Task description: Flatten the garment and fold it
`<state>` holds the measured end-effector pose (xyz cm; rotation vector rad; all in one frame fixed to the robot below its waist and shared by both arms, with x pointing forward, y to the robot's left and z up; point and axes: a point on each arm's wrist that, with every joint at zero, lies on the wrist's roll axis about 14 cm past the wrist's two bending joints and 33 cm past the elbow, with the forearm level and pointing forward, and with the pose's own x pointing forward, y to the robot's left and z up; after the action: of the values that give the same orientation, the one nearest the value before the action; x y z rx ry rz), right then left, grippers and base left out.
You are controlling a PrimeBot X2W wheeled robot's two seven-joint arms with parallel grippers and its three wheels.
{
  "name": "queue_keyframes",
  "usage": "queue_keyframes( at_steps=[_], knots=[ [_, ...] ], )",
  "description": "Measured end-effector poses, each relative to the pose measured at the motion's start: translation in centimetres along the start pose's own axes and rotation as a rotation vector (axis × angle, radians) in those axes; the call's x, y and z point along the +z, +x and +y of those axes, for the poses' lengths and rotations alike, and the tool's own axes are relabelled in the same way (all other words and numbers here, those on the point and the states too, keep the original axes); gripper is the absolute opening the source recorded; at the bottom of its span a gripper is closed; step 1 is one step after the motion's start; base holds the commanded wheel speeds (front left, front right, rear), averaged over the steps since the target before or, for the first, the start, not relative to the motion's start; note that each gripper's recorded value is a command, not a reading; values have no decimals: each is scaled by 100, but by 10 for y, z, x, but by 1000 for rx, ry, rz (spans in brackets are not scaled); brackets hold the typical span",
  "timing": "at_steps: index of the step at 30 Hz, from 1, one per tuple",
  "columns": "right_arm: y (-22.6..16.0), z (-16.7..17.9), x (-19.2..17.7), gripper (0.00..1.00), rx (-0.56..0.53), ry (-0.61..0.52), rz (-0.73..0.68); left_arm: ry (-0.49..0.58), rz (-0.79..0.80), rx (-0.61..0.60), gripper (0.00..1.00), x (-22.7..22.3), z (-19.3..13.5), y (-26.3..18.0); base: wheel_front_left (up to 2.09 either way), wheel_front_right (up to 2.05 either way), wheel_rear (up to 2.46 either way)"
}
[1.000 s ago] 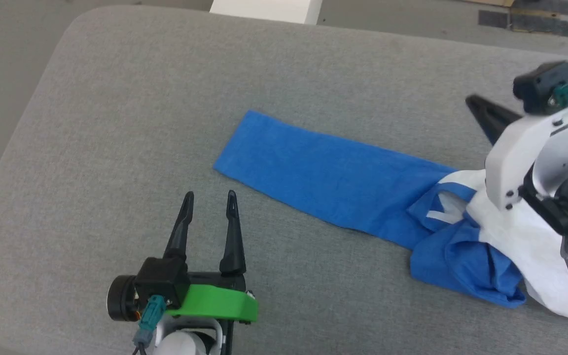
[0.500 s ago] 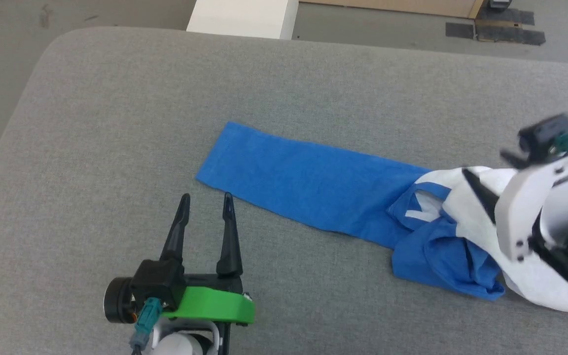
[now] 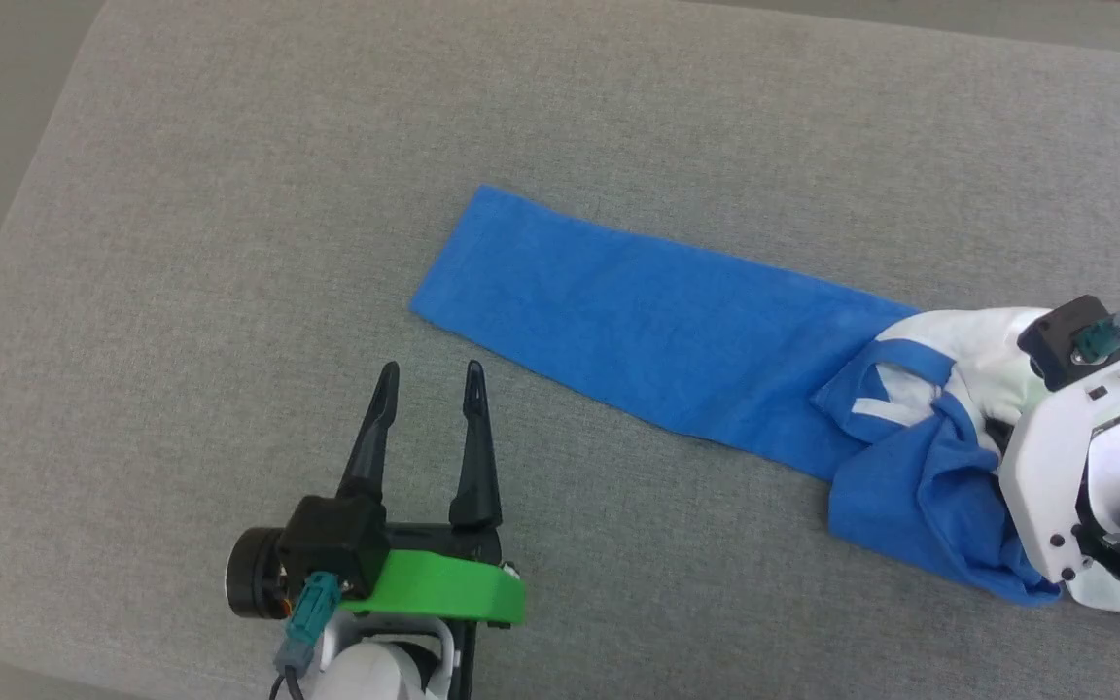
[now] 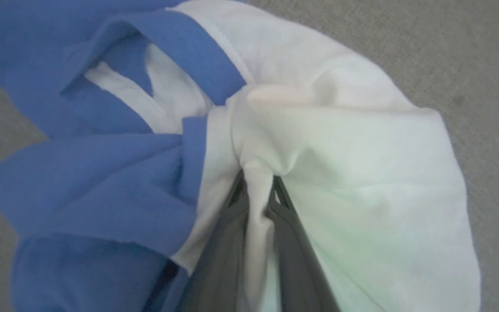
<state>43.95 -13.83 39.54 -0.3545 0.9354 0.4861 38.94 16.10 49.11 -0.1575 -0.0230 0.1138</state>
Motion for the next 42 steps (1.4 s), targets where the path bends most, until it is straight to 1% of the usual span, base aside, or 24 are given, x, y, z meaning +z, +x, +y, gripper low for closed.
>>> queue_keyframes(
  at_steps=[2, 3, 6, 9, 10, 13, 17, 19, 21, 24, 26, 29, 30, 32, 33, 34, 38, 42],
  knots=[
    [0, 0, 8, 0, -6, 1, -42, 3, -1, 8, 100, 0, 2, 0, 0, 0, 0],
    [-2, -2, 16, 0, -15, 9, -85, 3, -5, 8, 100, 2, 2, 1, 0, 0, 0],
    [-15, -15, 53, 0, -68, 22, -259, 2, -19, 3, 100, 6, 1, 2, 0, 0, 0],
    [-42, -37, 90, 0, -158, 28, -446, -2, -31, -9, 100, 10, -2, 2, 0, 0, 0],
    [-77, -63, 116, 0, -267, 21, -617, -9, -47, -32, 100, 15, -8, 2, 0, 0, 0],
    [-108, -89, 126, 0, -381, 8, -726, -12, -63, -49, 100, 20, -12, 2, 0, 0, 0],
    [-133, -115, 115, 0, -496, 24, -758, -15, -77, -74, 100, 25, -18, 1, 0, 0, 0],
    [-141, -129, 95, 0, -546, 88, -740, -15, -80, -85, 100, 25, -22, -1, 0, 0, 0],
    [-143, -144, 64, 0, -605, 155, -688, -18, -79, -102, 100, 25, -26, -2, 0, 0, 0],
    [-139, -156, 2, 0, -667, 273, -573, -21, -78, -115, 100, 25, -30, -4, 0, 0, 0],
    [-125, -147, -44, 0, -658, 375, -471, -20, -72, -115, 100, 23, -30, -5, 0, 0, 0],
    [-105, -117, -102, 0, -613, 493, -331, -19, -63, -111, 100, 20, -29, -5, 0, 0, 0],
    [-102, -107, -117, 0, -600, 526, -297, -18, -60, -109, 100, 19, -28, -5, 0, 0, 0],
    [-100, -95, -135, 0, -592, 563, -264, -19, -51, -112, 100, 16, -29, -6, 0, 0, 0],
    [-101, -92, -138, 43, -594, 575, -266, -19, -46, -117, 100, 15, -30, -7, 0, 0, 0],
    [-103, -92, -139, 100, -598, 579, -275, -20, -43, -121, 100, 14, -30, -7, 0, 0, 0],
    [-114, -91, -127, 100, -613, 578, -357, -21, -51, -143, 100, 16, -36, -7, 0, 0, 0],
    [-136, -95, -88, 100, -621, 560, -539, -22, -68, -169, 100, 22, -43, -8, 0, 0, 0]
  ],
)
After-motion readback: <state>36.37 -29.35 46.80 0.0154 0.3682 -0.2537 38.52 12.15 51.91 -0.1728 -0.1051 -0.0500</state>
